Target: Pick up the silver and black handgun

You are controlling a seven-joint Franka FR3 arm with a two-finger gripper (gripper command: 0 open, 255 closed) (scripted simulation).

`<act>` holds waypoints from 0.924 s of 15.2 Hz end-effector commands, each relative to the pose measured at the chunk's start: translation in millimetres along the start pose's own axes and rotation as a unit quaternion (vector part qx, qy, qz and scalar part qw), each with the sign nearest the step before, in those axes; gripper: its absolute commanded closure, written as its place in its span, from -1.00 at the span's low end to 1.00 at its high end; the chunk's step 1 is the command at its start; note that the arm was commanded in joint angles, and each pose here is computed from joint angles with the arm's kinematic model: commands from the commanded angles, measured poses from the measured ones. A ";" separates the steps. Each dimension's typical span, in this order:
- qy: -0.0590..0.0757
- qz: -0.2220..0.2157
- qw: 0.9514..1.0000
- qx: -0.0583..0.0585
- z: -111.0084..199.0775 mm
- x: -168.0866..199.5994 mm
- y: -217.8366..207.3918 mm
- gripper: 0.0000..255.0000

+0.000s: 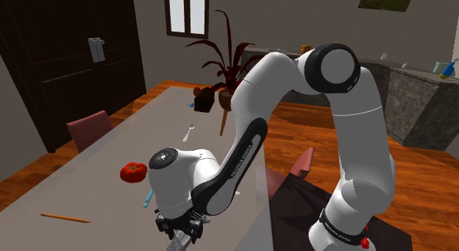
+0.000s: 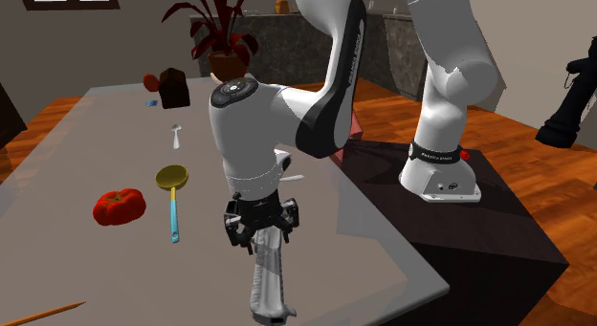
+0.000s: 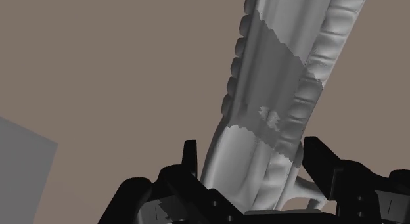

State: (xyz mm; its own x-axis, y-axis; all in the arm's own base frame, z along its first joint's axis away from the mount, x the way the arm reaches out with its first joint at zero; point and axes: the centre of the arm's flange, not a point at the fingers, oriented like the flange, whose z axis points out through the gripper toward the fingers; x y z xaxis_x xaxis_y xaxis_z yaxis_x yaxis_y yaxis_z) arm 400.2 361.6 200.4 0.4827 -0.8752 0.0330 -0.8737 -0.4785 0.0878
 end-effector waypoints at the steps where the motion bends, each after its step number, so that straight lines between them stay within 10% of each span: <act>1: 0.000 0.000 1.000 0.000 -10.7 0.0 1.5 1.00; 14: 0.000 0.000 1.000 0.000 -69.2 1.9 6.7 1.00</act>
